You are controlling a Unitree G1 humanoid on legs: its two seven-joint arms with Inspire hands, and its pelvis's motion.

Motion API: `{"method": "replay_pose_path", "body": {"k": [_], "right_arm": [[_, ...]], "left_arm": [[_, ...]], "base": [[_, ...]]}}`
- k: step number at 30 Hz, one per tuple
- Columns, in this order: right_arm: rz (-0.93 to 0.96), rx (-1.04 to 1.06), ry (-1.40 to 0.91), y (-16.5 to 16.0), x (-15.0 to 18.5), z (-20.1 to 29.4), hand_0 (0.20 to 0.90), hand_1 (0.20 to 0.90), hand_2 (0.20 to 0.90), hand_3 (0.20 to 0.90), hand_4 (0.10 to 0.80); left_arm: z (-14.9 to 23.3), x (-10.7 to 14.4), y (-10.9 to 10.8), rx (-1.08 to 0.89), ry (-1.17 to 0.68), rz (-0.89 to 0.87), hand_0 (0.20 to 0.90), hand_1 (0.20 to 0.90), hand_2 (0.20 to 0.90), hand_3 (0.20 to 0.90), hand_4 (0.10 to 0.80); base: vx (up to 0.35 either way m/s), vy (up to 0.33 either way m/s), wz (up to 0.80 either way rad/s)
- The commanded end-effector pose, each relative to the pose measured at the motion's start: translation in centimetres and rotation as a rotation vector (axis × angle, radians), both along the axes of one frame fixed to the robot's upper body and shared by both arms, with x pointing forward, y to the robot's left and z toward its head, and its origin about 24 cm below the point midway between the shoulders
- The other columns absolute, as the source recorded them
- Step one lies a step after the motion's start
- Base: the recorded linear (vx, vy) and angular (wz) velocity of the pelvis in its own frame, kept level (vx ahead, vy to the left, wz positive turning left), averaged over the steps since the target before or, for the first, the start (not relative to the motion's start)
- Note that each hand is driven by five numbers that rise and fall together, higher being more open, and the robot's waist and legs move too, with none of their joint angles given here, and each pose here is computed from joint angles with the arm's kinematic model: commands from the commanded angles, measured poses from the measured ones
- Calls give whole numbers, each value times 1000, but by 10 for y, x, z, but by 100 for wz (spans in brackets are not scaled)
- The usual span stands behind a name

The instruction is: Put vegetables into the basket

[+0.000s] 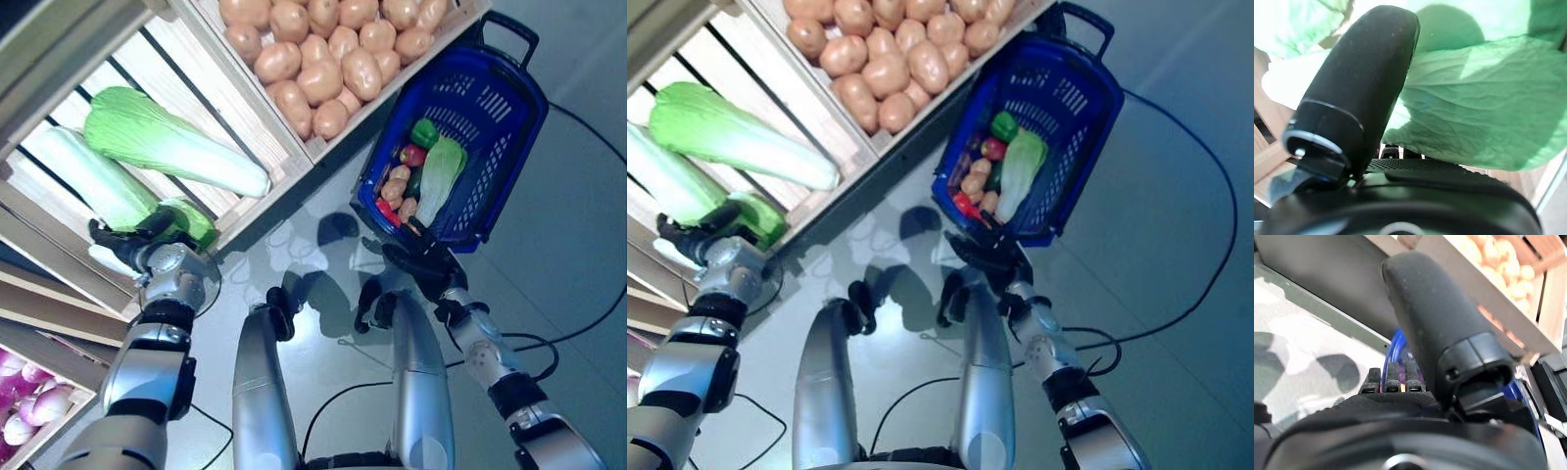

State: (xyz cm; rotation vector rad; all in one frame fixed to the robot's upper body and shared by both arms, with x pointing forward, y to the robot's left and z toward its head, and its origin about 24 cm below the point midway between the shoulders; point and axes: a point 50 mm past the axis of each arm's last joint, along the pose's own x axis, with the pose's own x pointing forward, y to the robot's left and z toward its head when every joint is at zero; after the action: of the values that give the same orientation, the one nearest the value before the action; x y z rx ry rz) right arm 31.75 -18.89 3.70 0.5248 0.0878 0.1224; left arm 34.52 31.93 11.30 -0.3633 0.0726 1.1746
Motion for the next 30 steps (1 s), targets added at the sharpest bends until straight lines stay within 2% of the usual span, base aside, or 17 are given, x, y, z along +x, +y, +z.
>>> {"method": "replay_pose_path", "body": {"k": [1,2,3,12,18,25,30], "right_arm": [[-4,77,-144,5,3,31,900,900,900,900,800],[-10,82,-142,4,3,31,900,900,900,900,800],[-18,89,-140,2,3,30,900,900,900,900,800],[-2,74,-147,2,2,27,900,900,900,900,800],[3,88,-157,10,1,26,900,900,900,900,800],[-7,119,-128,17,-14,8,900,900,900,900,800],[-34,135,-131,22,-33,-7,900,900,900,900,800]], "left_arm": [[58,28,-7,33,-168,-187,780,780,780,780,720],[62,28,-7,43,-181,-194,568,568,568,568,579],[64,29,-6,53,-192,-201,300,300,300,300,400],[56,24,-5,60,-210,-194,300,300,300,300,400],[36,14,-1,16,-276,-186,300,300,300,300,400],[4,-3,-14,29,-316,-197,300,300,300,300,400],[-22,-23,-31,94,-321,-257,300,300,300,300,400]], "base": [[-20,-15,-4],[-20,-15,-3],[0,0,0],[-9,-27,-4],[18,-44,-2],[13,-43,-11],[53,-73,1]]}}
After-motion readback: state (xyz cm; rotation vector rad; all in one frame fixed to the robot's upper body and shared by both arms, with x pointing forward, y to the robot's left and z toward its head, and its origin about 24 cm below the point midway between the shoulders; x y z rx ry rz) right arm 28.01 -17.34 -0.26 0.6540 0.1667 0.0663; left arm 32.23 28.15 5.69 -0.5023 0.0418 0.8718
